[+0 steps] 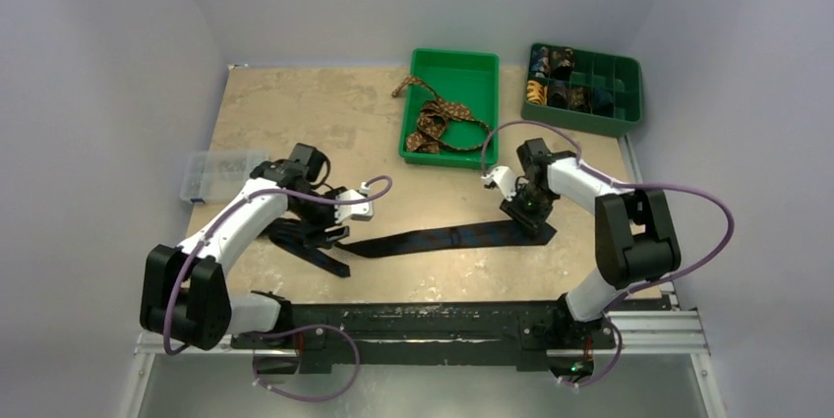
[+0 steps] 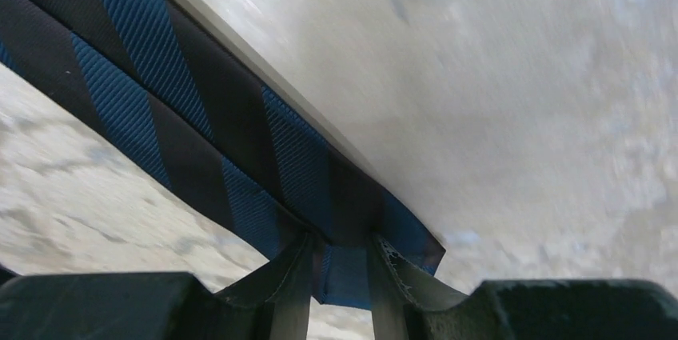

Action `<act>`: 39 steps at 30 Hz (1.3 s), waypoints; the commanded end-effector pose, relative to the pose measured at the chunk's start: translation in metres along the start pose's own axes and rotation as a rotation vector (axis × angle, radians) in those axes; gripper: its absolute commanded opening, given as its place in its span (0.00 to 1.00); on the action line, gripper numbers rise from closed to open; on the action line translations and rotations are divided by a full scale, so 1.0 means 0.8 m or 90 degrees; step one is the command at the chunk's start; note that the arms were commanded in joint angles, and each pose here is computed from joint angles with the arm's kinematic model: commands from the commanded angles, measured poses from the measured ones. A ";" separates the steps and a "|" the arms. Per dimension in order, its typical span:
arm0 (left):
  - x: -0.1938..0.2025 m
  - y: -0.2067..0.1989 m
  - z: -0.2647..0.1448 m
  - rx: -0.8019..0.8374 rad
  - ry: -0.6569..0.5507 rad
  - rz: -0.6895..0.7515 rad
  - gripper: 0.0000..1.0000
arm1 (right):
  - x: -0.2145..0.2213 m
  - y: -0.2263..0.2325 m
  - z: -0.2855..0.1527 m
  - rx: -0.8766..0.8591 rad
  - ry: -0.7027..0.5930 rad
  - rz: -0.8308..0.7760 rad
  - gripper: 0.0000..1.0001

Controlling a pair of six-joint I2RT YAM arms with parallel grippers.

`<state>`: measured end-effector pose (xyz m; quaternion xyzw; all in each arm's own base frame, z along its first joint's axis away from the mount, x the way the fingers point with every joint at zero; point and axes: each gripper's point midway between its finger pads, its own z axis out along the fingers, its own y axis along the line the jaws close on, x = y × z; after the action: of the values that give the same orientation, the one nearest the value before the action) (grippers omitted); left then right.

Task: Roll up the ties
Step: Flatten out the tie at the center of the board.

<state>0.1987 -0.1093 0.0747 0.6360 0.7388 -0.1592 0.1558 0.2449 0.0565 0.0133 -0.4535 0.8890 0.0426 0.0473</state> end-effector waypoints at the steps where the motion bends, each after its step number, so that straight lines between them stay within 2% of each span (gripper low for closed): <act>1: 0.035 0.020 -0.013 -0.027 0.038 0.082 0.61 | 0.081 -0.032 0.008 0.040 0.096 0.012 0.29; 7: 0.054 0.066 0.001 -0.051 0.071 0.078 0.61 | 0.125 -0.042 -0.006 0.052 0.135 0.010 0.28; 12: 0.076 0.101 -0.004 -0.045 0.076 0.026 0.53 | 0.167 -0.067 -0.015 0.053 0.168 0.064 0.29; 16: 0.078 0.127 -0.031 -0.077 0.060 -0.001 0.47 | 0.175 -0.088 -0.027 0.061 0.167 0.088 0.30; 19: 0.049 0.102 -0.057 -0.062 -0.006 0.024 0.51 | 0.151 -0.089 -0.049 0.039 0.121 0.098 0.36; 22: 0.030 0.043 -0.067 -0.002 -0.062 0.098 0.52 | 0.112 -0.081 -0.076 0.010 0.051 0.111 0.43; 24: 0.031 0.009 -0.062 0.046 -0.070 0.122 0.52 | 0.088 -0.077 -0.093 0.001 0.009 0.113 0.44; 27: 0.062 -0.024 -0.034 0.115 -0.005 0.139 0.48 | 0.053 -0.069 -0.113 -0.013 -0.045 0.109 0.45; 30: 0.082 -0.033 -0.013 0.130 0.044 0.152 0.49 | 0.025 -0.062 -0.126 -0.017 -0.081 0.103 0.45; 35: 0.112 -0.023 0.017 0.079 0.123 0.175 0.53 | 0.001 -0.055 -0.131 -0.039 -0.111 0.121 0.47; 39: 0.123 -0.003 0.035 0.033 0.166 0.180 0.49 | -0.009 -0.056 -0.133 -0.045 -0.123 0.128 0.47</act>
<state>0.1492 -0.0377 0.0170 0.7455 0.6487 -0.1480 0.0374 0.2763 0.0097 0.1063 -0.3781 0.9161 0.0908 0.0973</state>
